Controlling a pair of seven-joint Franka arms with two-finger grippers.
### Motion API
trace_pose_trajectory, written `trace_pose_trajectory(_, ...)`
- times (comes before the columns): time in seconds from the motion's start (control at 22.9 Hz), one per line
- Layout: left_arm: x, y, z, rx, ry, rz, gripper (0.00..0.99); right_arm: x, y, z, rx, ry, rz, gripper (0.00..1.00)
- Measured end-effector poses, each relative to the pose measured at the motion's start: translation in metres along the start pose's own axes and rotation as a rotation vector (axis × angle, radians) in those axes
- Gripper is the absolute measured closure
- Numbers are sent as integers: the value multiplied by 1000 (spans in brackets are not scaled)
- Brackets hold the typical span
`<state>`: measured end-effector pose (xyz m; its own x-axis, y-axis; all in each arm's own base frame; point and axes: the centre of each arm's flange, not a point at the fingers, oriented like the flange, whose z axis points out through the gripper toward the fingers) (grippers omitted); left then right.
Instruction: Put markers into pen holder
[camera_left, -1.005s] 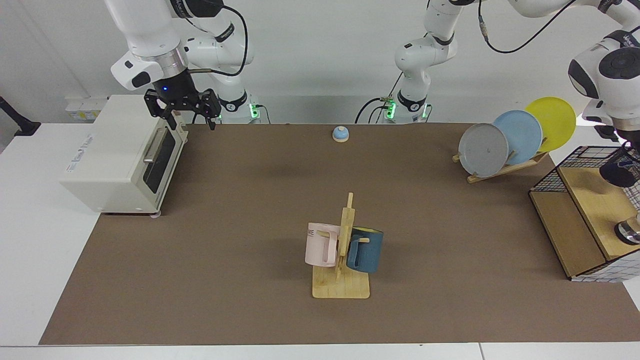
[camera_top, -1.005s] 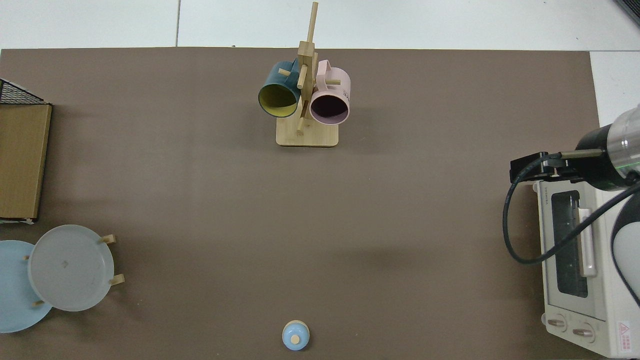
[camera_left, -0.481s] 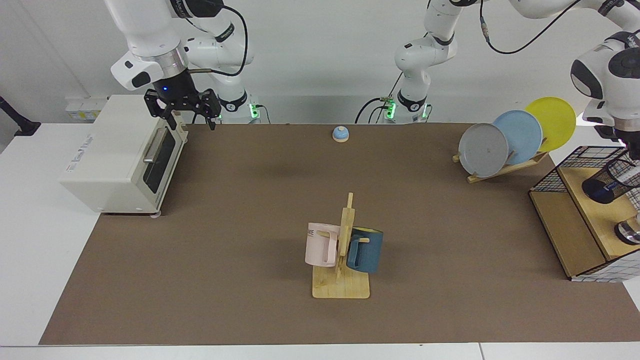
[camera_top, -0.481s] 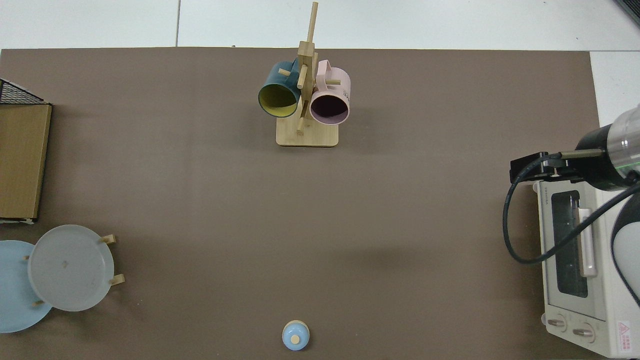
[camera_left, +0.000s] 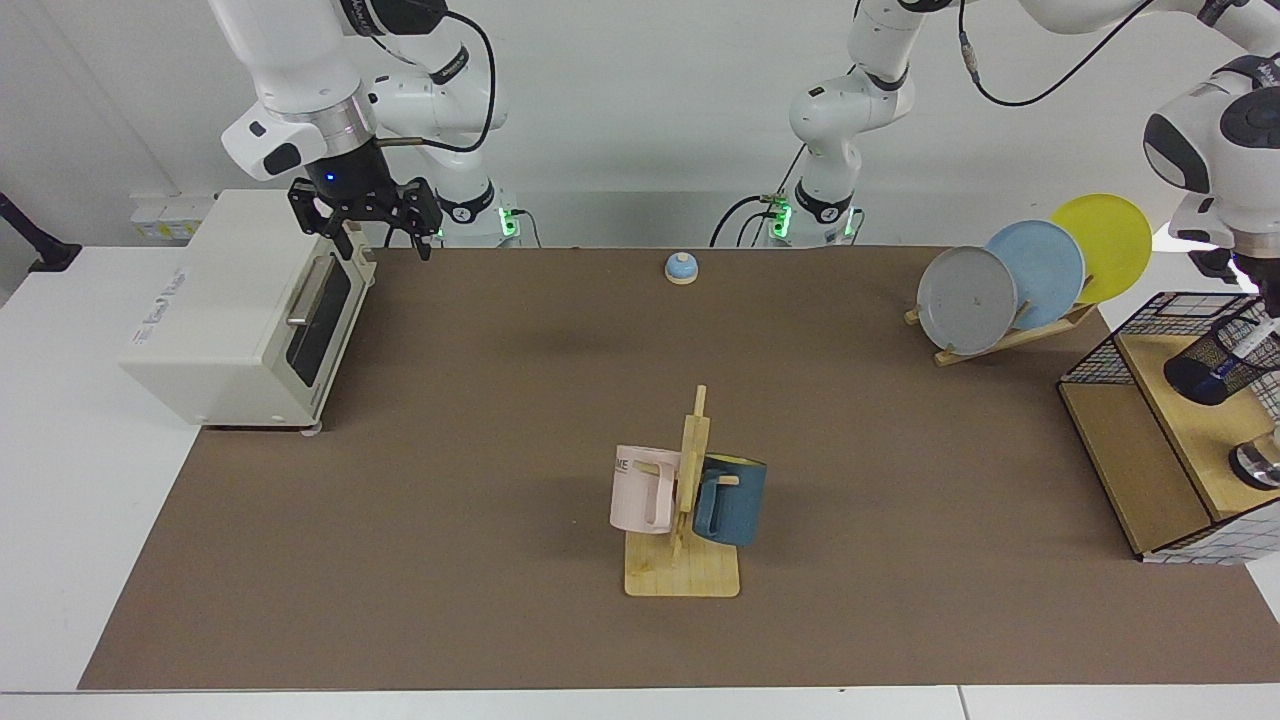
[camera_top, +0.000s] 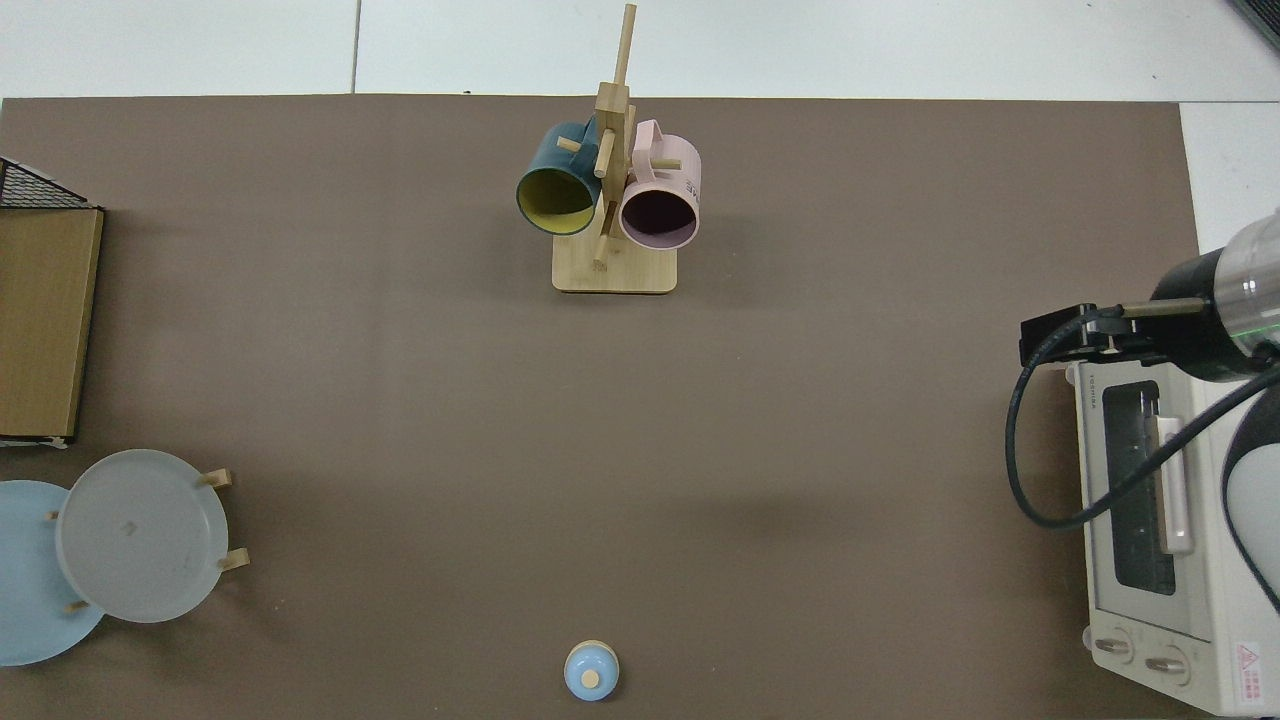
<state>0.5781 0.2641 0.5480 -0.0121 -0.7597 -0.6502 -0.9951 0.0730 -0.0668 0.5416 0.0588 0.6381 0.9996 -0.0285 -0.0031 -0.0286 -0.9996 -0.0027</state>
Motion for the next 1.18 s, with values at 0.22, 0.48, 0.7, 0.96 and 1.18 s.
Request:
trace_pose_trajectory(0.22,-4,-4,-55,6,62,-51,947,0,0,0,0,0,0,0)
trace_pose_trajectory(0.48,-9,20,-129,10,239,-183,934,0,0,0,0,0,0,0)
trace_pose_trajectory(0.7,8,30,-160,-73,317,-320,921,0,0,0,0,0,0,0)
trace_pose_trajectory(0.96,34,30,-179,-170,374,-489,881,0,0,0,0,0,0,0)
trace_pose_trajectory(1.18,51,31,-187,-268,462,-685,793,0,0,0,0,0,0,0)
